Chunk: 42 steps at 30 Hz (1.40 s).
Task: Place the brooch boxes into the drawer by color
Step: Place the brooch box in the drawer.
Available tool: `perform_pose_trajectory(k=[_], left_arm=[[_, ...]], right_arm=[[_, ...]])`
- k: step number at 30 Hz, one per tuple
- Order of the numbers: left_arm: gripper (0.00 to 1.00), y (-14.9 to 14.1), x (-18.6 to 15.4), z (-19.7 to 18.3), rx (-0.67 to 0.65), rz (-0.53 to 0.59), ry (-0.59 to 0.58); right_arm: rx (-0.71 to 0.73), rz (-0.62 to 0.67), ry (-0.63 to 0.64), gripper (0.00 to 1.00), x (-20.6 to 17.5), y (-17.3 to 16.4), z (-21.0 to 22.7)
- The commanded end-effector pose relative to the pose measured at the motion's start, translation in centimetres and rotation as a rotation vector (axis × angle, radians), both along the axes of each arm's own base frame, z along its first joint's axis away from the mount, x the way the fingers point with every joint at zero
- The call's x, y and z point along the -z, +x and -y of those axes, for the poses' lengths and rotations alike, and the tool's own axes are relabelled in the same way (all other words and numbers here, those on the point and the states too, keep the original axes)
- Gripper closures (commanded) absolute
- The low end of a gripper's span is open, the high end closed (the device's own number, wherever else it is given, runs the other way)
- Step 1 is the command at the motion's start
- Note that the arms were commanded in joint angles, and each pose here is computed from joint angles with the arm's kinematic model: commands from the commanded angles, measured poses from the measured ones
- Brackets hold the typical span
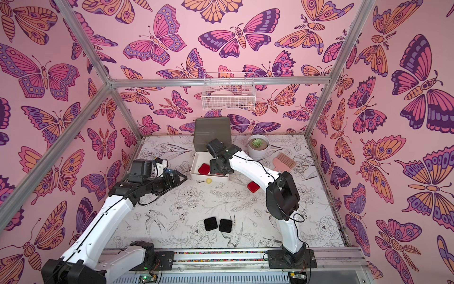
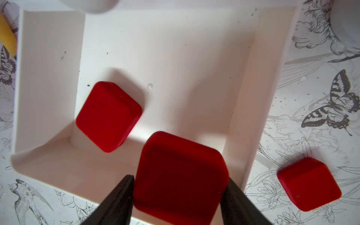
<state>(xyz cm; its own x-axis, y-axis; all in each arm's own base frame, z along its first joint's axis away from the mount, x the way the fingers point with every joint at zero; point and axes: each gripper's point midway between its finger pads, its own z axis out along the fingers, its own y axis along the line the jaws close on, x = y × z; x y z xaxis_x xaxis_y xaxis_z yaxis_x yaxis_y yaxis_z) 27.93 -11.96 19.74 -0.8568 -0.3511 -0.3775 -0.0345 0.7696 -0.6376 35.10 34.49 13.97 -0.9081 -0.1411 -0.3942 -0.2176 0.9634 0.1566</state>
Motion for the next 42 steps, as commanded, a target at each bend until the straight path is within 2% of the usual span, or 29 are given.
perform_pose_trajectory(k=[1,8,15,28,36,42], left_arm=[[0.00,-0.5,0.1,-0.1,0.013,0.005,0.020],[0.00,-0.5,0.2,-0.1,0.012,0.002,0.020],[0.00,-0.5,0.1,0.0,0.016,0.002,0.020],[0.00,-0.4,0.0,-0.1,0.015,0.003,0.022],[0.00,-0.4,0.1,-0.1,0.013,-0.003,0.021],[0.00,-0.3,0.3,0.0,0.011,-0.009,0.020]], right_arm=[[-0.003,-0.016,-0.016,0.31,0.5,0.5,-0.1],[0.001,-0.024,-0.038,0.25,1.3,1.0,-0.3],[0.013,0.001,-0.036,0.14,0.5,1.3,-0.1],[0.007,0.143,0.059,0.13,-6.1,1.0,0.9],[0.100,0.226,0.009,0.10,-7.7,-0.5,6.2],[0.229,0.196,0.058,0.10,-6.4,-1.6,12.6]])
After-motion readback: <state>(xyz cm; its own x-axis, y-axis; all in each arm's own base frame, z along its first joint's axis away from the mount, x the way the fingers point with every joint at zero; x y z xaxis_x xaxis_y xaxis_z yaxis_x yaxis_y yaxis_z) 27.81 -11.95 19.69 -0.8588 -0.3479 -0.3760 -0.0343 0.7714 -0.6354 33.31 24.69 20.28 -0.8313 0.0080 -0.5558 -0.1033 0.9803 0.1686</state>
